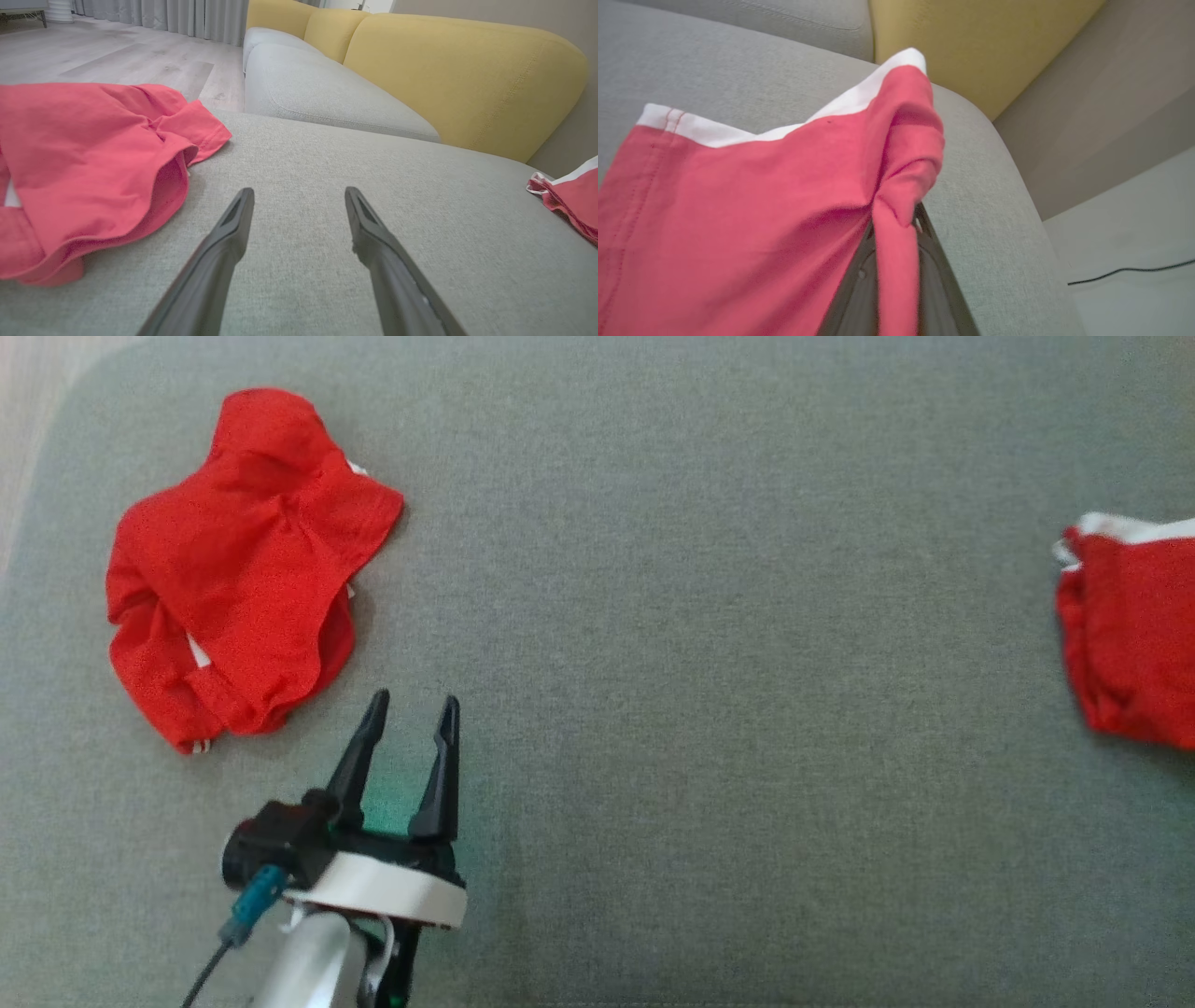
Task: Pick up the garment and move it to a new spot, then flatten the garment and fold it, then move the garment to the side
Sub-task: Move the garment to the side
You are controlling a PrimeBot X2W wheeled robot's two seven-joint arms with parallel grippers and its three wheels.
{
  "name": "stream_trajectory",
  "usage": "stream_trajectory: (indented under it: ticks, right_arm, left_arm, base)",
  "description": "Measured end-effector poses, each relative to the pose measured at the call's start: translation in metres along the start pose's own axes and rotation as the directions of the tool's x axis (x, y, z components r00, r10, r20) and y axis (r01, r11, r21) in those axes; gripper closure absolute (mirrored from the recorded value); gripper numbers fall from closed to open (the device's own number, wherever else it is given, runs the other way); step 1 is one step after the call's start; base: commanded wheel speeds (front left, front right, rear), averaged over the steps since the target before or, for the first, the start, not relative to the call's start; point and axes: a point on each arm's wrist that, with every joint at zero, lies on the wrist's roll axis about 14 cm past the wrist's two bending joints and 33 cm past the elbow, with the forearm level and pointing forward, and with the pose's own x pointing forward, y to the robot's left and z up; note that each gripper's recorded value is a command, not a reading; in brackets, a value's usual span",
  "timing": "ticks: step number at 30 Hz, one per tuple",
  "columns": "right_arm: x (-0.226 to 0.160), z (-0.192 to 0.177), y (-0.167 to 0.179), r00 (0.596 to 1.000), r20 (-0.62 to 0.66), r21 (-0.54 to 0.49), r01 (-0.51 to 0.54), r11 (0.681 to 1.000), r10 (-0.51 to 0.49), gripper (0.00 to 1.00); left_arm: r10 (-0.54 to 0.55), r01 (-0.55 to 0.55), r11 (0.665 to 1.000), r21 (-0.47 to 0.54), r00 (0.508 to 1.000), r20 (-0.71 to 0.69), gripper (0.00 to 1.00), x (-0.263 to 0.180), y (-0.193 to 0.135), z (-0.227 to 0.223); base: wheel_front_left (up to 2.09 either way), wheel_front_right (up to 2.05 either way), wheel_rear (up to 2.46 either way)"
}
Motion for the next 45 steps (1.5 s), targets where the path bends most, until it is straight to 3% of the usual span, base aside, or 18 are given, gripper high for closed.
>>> stream_trajectory:
  ticks: [14, 15, 16, 21, 26, 30, 33, 34, 36, 40, 45]
  right_arm:
    - [0.018, 0.009, 0.005, 1.0, 0.016, 0.037, 0.026, 0.999, -0.026, 1.0]
    - [0.017, 0.011, 0.006, 0.999, 0.023, 0.047, 0.025, 0.999, -0.026, 0.87]
    - [0.016, 0.012, 0.008, 0.999, 0.026, 0.073, 0.024, 0.997, -0.026, 0.0]
    - [0.008, 0.025, 0.011, 0.998, 0.065, 0.093, 0.014, 0.996, -0.02, 0.0]
    - [-0.014, 0.069, 0.025, 0.975, 0.224, 0.124, -0.031, 0.992, 0.002, 0.0]
    - [-0.039, 0.1, 0.058, 0.927, 0.372, 0.161, -0.123, 0.979, 0.055, 0.0]
    - [-0.069, 0.124, 0.094, 0.856, 0.505, 0.18, -0.23, 0.956, 0.111, 0.0]
    - [-0.069, 0.124, 0.094, 0.856, 0.505, 0.18, -0.23, 0.956, 0.111, 0.0]
    - [-0.087, 0.134, 0.11, 0.815, 0.566, 0.204, -0.288, 0.936, 0.127, 0.0]
    - [-0.119, 0.134, 0.134, 0.765, 0.628, 0.241, -0.368, 0.898, 0.145, 0.0]
    - [-0.147, 0.103, 0.167, 0.767, 0.612, 0.272, -0.435, 0.858, 0.195, 0.0]
  left_arm:
    - [-0.005, 0.005, 1.0, 0.011, 1.0, -0.027, 0.0, 0.013, 0.007, -0.008]
    - [-0.007, 0.007, 1.0, 0.012, 1.0, -0.024, 0.0, 0.013, 0.007, -0.007]
    - [-0.008, 0.009, 1.0, 0.014, 1.0, -0.02, 0.0, 0.012, 0.006, -0.006]
    - [-0.015, 0.015, 1.0, 0.021, 1.0, 0.003, 0.0, 0.009, 0.002, 0.003]
    - [-0.02, 0.018, 0.999, 0.028, 0.999, 0.042, 0.0, -0.005, -0.005, 0.017]
    - [-0.018, 0.016, 1.0, 0.022, 0.998, 0.055, 0.0, -0.02, -0.01, 0.019]
    - [-0.024, 0.022, 0.999, 0.026, 0.997, 0.079, 0.0, -0.028, -0.015, 0.026]
    - [-0.024, 0.022, 0.999, 0.026, 0.997, 0.079, 0.0, -0.028, -0.015, 0.026]
    - [-0.028, 0.025, 0.999, 0.027, 0.994, 0.104, 0.0, -0.031, -0.017, 0.033]
    - [-0.036, 0.031, 0.999, 0.035, 0.989, 0.145, 0.0, -0.036, -0.022, 0.046]
    - [-0.038, 0.035, 0.999, 0.03, 0.991, 0.129, 0.0, -0.042, -0.025, 0.038]
  base:
    - [0.0, 0.0, 0.0]
    - [0.0, 0.0, 0.0]
    - [0.0, 0.0, 0.0]
    - [0.0, 0.0, 0.0]
    - [0.0, 0.0, 0.0]
    - [0.0, 0.0, 0.0]
    - [0.0, 0.0, 0.0]
    - [0.0, 0.0, 0.0]
    - [0.0, 0.0, 0.0]
    - [0.0, 0.0, 0.0]
    - [0.0, 0.0, 0.0]
